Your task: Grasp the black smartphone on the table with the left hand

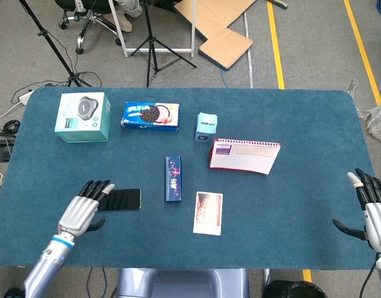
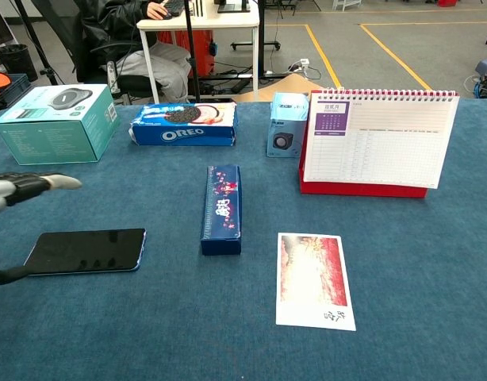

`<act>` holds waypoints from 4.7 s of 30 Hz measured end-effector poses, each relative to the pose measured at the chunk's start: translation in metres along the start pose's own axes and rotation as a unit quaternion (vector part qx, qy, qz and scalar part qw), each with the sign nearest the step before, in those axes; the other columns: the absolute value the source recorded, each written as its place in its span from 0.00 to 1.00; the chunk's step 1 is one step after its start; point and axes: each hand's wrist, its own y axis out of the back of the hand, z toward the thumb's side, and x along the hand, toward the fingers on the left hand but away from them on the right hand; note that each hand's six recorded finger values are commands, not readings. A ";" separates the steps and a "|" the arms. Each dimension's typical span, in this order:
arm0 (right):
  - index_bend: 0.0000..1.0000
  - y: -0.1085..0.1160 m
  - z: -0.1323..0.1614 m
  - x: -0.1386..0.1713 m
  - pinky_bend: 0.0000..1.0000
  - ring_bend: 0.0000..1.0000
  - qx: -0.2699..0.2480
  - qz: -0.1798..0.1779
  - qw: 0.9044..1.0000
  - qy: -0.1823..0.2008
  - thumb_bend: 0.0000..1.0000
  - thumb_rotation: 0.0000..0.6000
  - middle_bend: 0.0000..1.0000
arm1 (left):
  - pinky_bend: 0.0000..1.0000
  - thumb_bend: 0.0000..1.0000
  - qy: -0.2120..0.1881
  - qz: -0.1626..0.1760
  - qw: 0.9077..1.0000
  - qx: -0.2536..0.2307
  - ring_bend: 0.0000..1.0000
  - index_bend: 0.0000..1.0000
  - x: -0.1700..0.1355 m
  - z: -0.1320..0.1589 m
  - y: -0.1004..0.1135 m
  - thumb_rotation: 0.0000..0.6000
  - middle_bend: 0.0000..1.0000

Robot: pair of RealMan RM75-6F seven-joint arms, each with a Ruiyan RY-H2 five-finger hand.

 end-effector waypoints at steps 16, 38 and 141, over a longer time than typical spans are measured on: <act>0.06 -0.007 -0.004 -0.003 0.00 0.00 0.002 0.015 1.000 -0.007 0.00 1.00 0.00 | 0.00 0.31 0.011 -0.030 0.999 0.002 0.00 0.00 0.048 0.010 -0.035 1.00 0.00; 0.06 -0.011 -0.005 -0.004 0.00 0.00 0.005 0.021 1.000 -0.010 0.00 1.00 0.00 | 0.00 0.32 0.030 -0.053 0.998 -0.009 0.00 0.00 0.063 0.001 -0.059 1.00 0.00; 0.08 -0.016 -0.005 -0.004 0.00 0.00 0.000 0.029 1.000 -0.010 0.00 1.00 0.00 | 0.00 0.01 0.087 0.093 0.992 -0.011 0.00 0.00 -0.030 -0.106 0.073 1.00 0.00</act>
